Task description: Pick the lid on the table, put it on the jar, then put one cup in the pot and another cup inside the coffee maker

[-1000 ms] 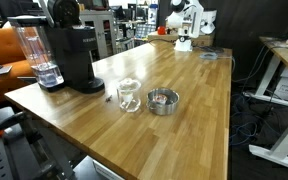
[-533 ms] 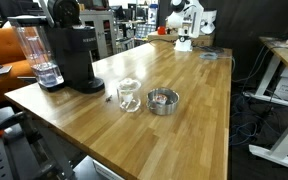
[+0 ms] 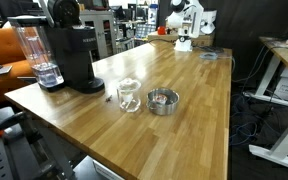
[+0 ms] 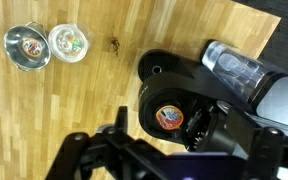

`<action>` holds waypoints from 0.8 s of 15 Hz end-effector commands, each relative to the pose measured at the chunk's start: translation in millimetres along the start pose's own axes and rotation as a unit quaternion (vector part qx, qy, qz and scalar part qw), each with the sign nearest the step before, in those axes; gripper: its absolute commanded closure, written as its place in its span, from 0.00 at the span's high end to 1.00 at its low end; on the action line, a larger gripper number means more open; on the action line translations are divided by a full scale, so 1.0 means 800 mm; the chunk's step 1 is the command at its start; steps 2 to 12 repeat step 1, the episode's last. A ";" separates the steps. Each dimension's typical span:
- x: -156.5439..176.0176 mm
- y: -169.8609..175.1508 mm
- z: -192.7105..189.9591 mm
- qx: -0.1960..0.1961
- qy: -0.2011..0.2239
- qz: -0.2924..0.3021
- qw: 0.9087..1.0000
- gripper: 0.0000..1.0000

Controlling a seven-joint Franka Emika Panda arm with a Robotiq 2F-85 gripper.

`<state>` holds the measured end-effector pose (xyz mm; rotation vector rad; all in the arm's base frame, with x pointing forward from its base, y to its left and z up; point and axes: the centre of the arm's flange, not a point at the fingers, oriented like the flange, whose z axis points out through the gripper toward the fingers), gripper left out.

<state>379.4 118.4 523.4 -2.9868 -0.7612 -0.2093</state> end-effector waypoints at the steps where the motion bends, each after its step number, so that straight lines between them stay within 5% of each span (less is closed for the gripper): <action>1: 0.000 0.000 0.000 0.000 0.000 0.000 1.000 1.00; 12: 0.000 0.000 0.000 0.000 0.000 0.000 1.000 1.00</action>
